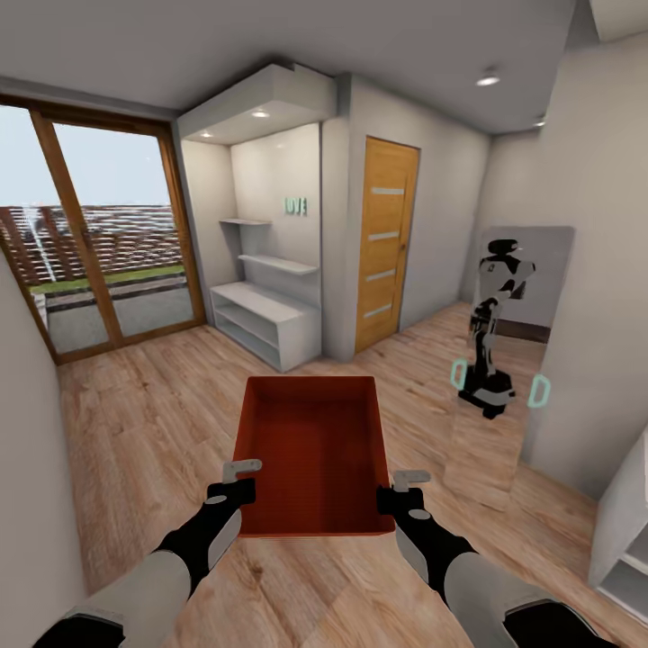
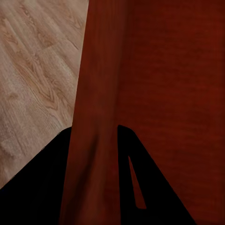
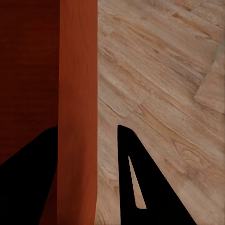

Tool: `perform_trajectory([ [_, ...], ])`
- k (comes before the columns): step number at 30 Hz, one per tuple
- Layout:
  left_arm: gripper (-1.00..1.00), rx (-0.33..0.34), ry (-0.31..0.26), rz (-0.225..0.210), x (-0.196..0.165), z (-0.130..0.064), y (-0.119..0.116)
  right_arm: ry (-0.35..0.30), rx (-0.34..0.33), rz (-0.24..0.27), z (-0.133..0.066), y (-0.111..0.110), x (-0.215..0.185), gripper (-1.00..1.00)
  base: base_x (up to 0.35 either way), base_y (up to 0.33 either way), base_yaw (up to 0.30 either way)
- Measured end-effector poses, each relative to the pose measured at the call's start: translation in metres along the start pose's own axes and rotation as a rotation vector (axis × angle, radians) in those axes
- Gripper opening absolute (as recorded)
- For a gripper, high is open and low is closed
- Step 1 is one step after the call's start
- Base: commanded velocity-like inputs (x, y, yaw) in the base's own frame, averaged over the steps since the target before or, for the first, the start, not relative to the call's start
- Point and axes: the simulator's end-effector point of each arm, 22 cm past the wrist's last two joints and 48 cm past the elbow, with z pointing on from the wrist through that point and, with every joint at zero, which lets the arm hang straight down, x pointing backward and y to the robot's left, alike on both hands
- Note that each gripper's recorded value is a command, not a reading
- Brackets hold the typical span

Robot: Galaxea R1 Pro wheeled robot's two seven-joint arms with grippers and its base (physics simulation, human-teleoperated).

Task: Move the two storage containers from the living room to the garage. In the garage, place one container on the floor and stack the other container on top of it (either order is fine).

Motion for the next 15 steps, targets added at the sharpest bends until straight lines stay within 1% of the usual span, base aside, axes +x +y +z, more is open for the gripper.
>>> perform_trajectory([
  [15, -1.00, 0.000, 0.000, 0.000, 0.0001, 0.0000, 0.0000, 0.000, 0.000, 0.000, 0.0000, 0.0000, 0.0001, -1.00, 0.323, 0.000, 0.000],
])
